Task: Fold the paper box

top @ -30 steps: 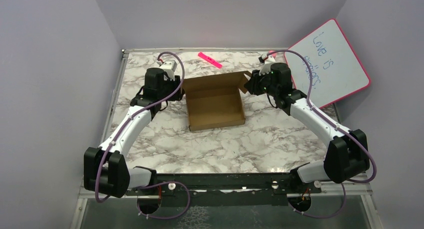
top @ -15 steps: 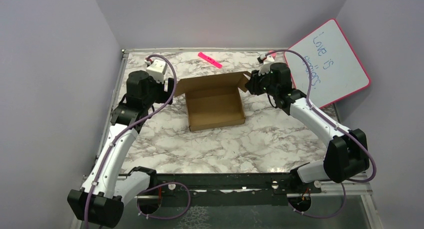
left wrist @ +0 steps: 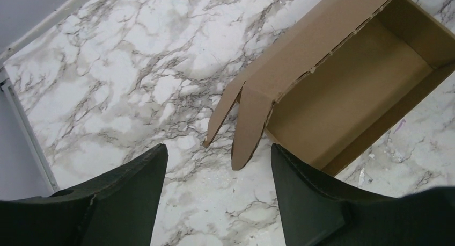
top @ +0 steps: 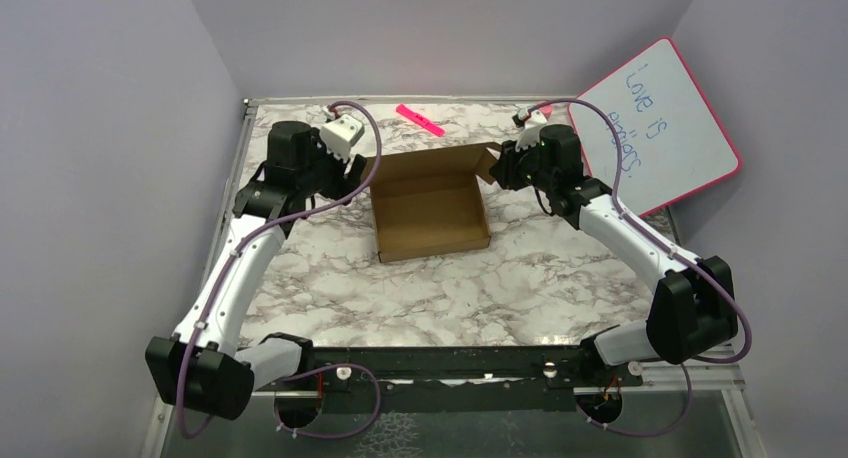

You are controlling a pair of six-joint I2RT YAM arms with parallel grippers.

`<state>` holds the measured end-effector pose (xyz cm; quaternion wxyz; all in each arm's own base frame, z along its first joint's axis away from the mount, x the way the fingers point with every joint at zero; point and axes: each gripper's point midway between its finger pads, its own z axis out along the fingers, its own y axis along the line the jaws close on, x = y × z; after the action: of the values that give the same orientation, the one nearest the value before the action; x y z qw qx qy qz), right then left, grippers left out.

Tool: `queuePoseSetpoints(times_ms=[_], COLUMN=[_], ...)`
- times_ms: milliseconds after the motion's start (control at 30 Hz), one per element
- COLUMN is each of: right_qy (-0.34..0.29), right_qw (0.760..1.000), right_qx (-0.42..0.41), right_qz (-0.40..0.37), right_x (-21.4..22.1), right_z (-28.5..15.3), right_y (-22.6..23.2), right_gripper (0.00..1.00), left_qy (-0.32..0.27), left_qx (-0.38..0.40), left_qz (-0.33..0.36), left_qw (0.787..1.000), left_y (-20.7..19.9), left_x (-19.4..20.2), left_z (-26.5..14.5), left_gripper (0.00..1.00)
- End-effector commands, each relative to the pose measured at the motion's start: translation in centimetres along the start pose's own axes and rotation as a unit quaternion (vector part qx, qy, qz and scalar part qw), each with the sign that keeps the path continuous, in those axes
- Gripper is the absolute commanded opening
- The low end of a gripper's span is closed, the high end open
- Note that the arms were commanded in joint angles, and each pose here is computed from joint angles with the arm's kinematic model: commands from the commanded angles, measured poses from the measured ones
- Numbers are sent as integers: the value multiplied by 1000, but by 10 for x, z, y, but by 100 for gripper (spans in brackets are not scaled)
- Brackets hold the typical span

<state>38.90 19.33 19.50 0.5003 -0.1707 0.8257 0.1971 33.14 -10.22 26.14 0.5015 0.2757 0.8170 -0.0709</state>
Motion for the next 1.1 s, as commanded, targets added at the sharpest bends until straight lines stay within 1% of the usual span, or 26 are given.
queuePoseSetpoints(times_ms=[0,100,300,433,533,633,733,900,1067], right_qy=[-1,0,1,-2,-1,6,13,21,31], right_qw=[1000,1000,999,998,997,995,994,992,992], right_qx=[-24,-24,-30,-37,-42,-45,-51,-53,-62], right_qz=[-11,-14,-25,-41,-66,-83,-99,-111,-108], right_x=[-8,-9,-10,-16,-19,-19,-20,-20,-16], right_z=[1,0,1,0,0,1,2,3,3], right_y=[10,10,12,13,13,13,13,13,15], right_gripper=[33,33,33,39,44,45,45,43,32], left_qy=[13,33,37,36,35,35,32,28,24], left_qx=[44,22,17,23,34,38,40,43,41], left_qz=[22,25,36,48,52,57,61,62,53], left_qw=[999,999,999,998,997,997,997,997,997], left_y=[-9,0,4,4,2,2,1,0,-1], left_x=[2,12,16,17,16,15,13,13,10], left_z=[16,24,35,40,44,46,46,44,41], left_gripper=[68,62,53,44,38,32,28,22,18])
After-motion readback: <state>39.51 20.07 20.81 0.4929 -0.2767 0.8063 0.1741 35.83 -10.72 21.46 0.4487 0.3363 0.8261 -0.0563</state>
